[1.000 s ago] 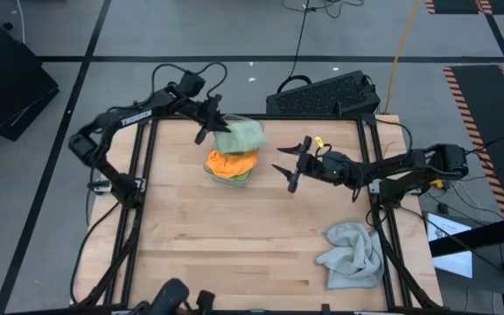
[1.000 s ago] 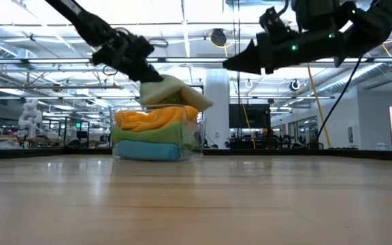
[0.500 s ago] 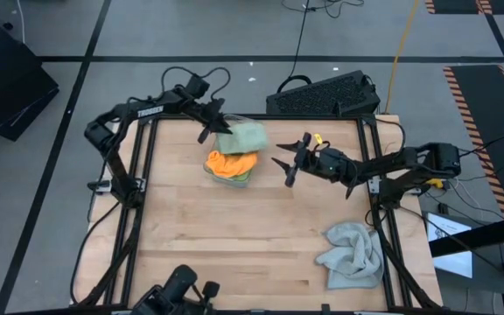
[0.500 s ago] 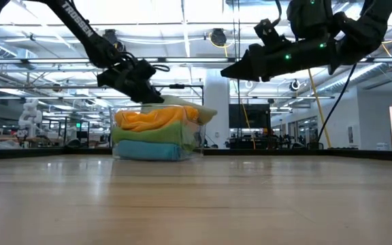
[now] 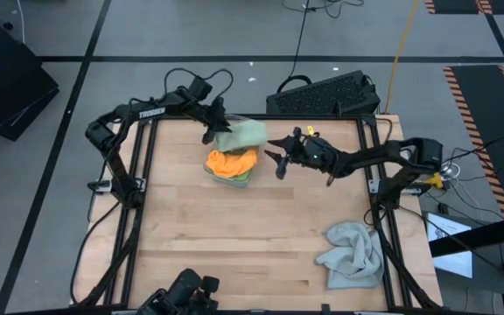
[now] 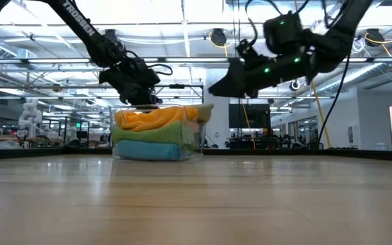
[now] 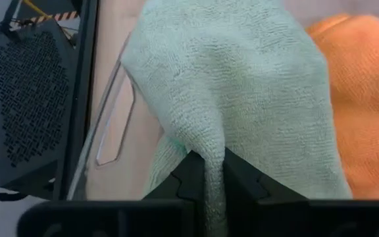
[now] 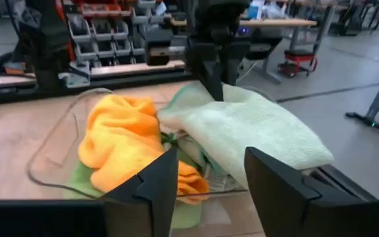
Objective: Fold microfiber towels
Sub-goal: Put the folded light green towel into the bin
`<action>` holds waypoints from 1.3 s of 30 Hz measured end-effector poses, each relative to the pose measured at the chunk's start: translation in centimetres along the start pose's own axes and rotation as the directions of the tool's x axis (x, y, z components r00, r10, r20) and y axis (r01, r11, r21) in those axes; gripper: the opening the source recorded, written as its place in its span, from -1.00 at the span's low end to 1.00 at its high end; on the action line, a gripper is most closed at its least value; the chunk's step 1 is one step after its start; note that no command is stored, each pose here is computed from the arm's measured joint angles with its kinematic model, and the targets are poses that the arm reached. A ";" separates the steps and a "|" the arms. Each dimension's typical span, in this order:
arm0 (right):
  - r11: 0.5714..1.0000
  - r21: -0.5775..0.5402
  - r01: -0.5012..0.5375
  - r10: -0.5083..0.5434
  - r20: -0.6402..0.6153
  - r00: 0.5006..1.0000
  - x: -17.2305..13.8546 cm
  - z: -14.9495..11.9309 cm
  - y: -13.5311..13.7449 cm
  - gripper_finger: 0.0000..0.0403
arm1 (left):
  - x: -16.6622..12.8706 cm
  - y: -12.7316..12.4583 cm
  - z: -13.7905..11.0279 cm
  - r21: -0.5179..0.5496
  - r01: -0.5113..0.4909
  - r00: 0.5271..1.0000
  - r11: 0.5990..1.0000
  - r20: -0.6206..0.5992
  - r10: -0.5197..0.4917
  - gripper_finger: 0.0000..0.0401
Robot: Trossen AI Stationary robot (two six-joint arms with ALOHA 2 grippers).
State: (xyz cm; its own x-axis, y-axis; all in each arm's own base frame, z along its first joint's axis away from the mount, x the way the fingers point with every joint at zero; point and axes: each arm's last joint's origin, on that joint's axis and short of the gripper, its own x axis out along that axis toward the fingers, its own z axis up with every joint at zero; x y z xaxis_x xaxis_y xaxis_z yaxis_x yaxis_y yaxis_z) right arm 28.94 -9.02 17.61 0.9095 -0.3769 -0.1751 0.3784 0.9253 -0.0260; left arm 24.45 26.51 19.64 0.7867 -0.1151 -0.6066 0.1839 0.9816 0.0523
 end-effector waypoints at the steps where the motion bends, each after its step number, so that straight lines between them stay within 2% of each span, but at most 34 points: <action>1: 1.000 0.000 -0.009 0.009 -0.006 1.000 0.4 -0.1 -0.1 -0.20 | 0.1 -0.1 0.1 0.004 0.000 1.000 1.000 -0.006 0.000 -0.77; 5: 1.000 0.000 -0.007 0.007 -0.009 1.000 1.8 0.0 -0.4 -0.28 | 0.8 -0.6 0.5 0.022 -0.018 0.999 1.000 -0.050 0.019 -0.64; 10: 1.000 -0.020 0.022 -0.023 -0.037 0.999 2.9 0.7 -1.3 -0.33 | 1.4 -0.9 1.3 0.024 -0.109 0.985 0.994 -0.130 0.112 -0.42; 13: 0.999 0.001 0.052 -0.052 -0.128 0.990 3.9 1.7 -2.6 -0.40 | 0.4 -1.2 2.4 0.037 -0.160 0.979 0.986 -0.125 0.163 -0.32; 18: 1.000 -0.029 0.009 -0.018 -0.300 0.954 5.2 4.4 -4.1 -0.64 | -1.9 -2.0 4.4 0.002 -0.226 0.970 0.974 -0.087 0.226 -0.24; 21: 0.998 -0.061 -0.003 -0.017 -0.330 0.944 5.6 6.5 -4.8 -0.80 | -3.4 -2.7 5.6 -0.028 -0.288 0.955 0.957 -0.075 0.285 -0.24; 24: 0.998 -0.058 -0.018 -0.003 -0.339 0.941 5.9 8.0 -5.7 -0.96 | -4.9 -3.9 6.7 -0.111 -0.343 0.938 0.933 -0.101 0.332 -0.24; 27: 0.998 -0.061 -0.011 -0.012 -0.356 0.934 6.0 9.0 -6.2 -0.97 | -5.6 -5.7 7.0 -0.196 -0.307 0.948 0.931 -0.152 0.281 -0.27; 29: 0.998 -0.061 -0.019 -0.004 -0.359 0.933 6.6 9.2 -6.5 -0.96 | -5.0 -6.6 7.1 -0.205 -0.291 0.947 0.935 -0.203 0.250 -0.34; 32: 0.996 -0.026 -0.081 0.063 -0.423 0.904 7.8 8.6 -6.6 -0.99 | -3.3 -7.3 6.8 -0.164 -0.338 0.913 0.927 -0.297 0.280 -0.48; 35: 0.995 -0.028 -0.101 0.072 -0.524 0.849 9.1 7.7 -6.2 -0.99 | -1.7 -7.5 6.3 -0.140 -0.355 0.886 0.924 -0.365 0.285 -0.65; 39: 0.992 -0.042 -0.116 0.073 -0.558 0.826 10.2 7.1 -5.6 -1.00 | -0.3 -7.0 5.7 -0.122 -0.357 0.875 0.926 -0.391 0.286 -0.84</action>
State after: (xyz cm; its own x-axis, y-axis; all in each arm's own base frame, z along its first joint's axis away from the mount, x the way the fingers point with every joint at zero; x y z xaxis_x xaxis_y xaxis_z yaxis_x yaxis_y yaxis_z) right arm 37.35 -18.40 22.94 0.6833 -0.2205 -0.6961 0.2629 0.9637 -0.0471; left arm 26.34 18.85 23.97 0.5103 0.2397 -0.8259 -0.1827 0.9687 0.1683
